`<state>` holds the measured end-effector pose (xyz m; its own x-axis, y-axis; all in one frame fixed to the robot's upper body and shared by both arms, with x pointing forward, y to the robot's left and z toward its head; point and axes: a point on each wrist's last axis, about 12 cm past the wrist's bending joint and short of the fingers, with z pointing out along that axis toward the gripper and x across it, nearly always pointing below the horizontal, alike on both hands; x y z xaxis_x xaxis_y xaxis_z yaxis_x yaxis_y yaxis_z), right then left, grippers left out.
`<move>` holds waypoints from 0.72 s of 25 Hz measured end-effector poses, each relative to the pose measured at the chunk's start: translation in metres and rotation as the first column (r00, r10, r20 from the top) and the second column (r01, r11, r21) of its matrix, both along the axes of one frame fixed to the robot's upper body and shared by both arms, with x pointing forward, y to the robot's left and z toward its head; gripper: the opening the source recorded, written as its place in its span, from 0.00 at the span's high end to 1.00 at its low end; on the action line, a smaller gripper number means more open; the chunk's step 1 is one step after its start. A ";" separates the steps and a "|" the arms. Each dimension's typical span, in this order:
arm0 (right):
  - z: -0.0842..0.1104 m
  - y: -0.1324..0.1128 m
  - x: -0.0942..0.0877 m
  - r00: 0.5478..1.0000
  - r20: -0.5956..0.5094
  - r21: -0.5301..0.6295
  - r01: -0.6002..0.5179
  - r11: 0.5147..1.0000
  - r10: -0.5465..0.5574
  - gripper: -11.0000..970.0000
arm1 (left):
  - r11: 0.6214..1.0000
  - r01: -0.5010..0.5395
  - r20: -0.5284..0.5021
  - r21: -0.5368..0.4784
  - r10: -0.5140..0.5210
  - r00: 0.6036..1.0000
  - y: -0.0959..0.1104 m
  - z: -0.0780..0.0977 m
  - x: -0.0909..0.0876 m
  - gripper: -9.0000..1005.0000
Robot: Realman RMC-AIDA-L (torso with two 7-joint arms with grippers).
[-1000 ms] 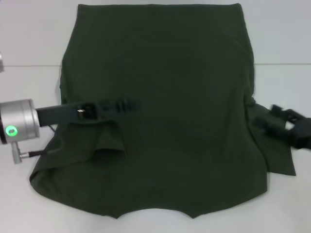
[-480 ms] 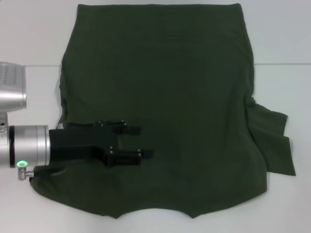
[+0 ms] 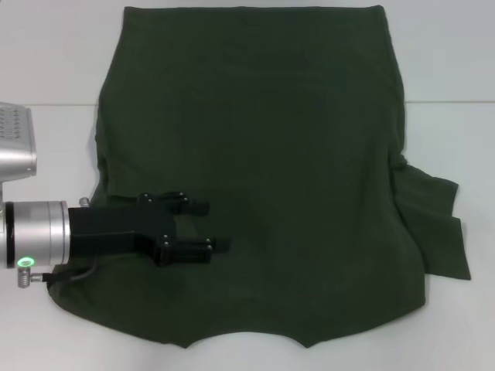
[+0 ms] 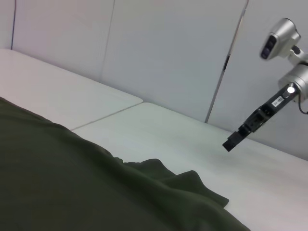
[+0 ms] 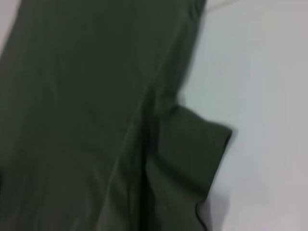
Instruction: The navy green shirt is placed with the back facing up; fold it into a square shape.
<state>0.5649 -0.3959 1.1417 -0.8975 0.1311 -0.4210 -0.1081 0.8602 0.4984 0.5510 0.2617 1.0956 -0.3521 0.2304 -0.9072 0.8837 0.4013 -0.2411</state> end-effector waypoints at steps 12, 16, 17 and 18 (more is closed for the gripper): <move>-0.007 0.045 0.034 0.994 -0.035 -0.083 -0.104 0.991 0.102 0.18 | 1.000 -0.016 -0.014 0.006 0.016 1.000 0.006 0.000 0.000 0.20; -0.016 0.051 0.039 0.993 -0.045 -0.098 -0.112 0.989 0.108 0.18 | 1.000 -0.023 -0.015 0.009 0.023 1.000 0.007 -0.001 0.000 0.20; -0.017 0.052 0.040 0.993 -0.043 -0.100 -0.111 0.989 0.108 0.19 | 1.000 -0.024 -0.016 0.011 0.024 1.000 0.007 -0.002 0.000 0.20; -0.018 0.052 0.041 0.993 -0.041 -0.101 -0.111 0.989 0.107 0.19 | 1.000 -0.024 -0.016 0.012 0.024 1.000 0.007 -0.002 0.000 0.20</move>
